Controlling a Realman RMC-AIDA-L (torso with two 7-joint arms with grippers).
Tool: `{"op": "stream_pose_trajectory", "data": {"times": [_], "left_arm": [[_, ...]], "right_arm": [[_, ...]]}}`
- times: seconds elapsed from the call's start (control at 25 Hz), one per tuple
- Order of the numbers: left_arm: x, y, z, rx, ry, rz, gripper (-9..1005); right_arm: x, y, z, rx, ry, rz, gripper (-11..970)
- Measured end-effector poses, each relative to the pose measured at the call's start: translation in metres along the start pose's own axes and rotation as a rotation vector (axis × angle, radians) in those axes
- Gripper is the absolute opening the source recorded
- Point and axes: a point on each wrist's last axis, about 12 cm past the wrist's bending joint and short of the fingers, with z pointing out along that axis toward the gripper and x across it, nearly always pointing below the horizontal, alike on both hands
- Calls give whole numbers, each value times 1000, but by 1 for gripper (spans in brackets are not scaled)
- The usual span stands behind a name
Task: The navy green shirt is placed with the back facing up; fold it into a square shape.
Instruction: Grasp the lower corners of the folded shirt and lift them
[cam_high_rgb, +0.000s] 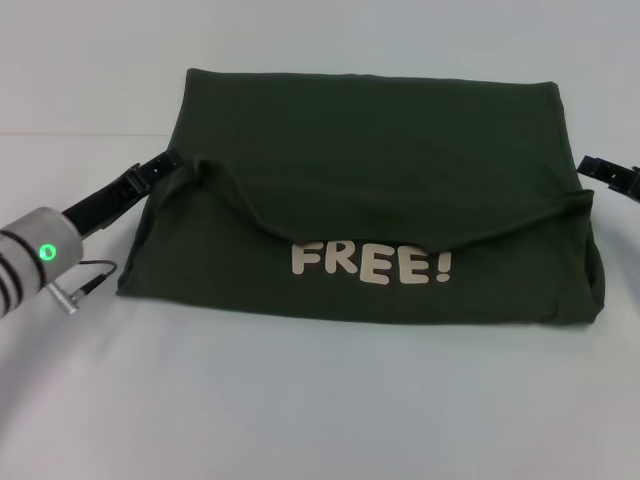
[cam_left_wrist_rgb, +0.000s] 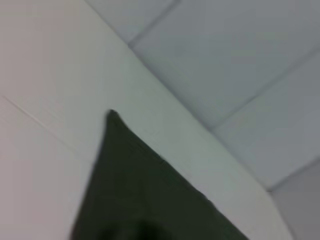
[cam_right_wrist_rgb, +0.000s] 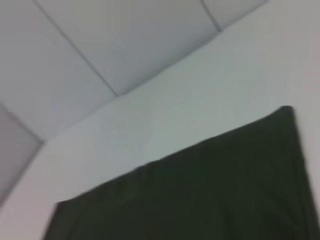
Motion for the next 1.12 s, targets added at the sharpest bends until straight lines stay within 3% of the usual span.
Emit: {"op": "stream_pose_trajectory", "data": {"times": [0.08, 0.2, 0.32, 0.4, 0.64, 1.12], "left_arm": [[-4, 2, -11, 38, 39, -14, 663], [-9, 6, -25, 46, 126, 0, 777], [-11, 11, -34, 14, 198, 56, 891], [-11, 14, -37, -6, 214, 85, 892], [-12, 21, -37, -65, 210, 151, 893], [-7, 16, -29, -62, 254, 203, 895]], "right_arm": [[1, 0, -10, -61, 5, -7, 562], [5, 2, -22, -149, 31, -35, 794], [13, 4, -32, -220, 66, -64, 885], [15, 4, -34, -227, 71, -67, 946], [25, 1, -38, -229, 83, -66, 946], [24, 5, -32, -230, 85, -70, 946]]}}
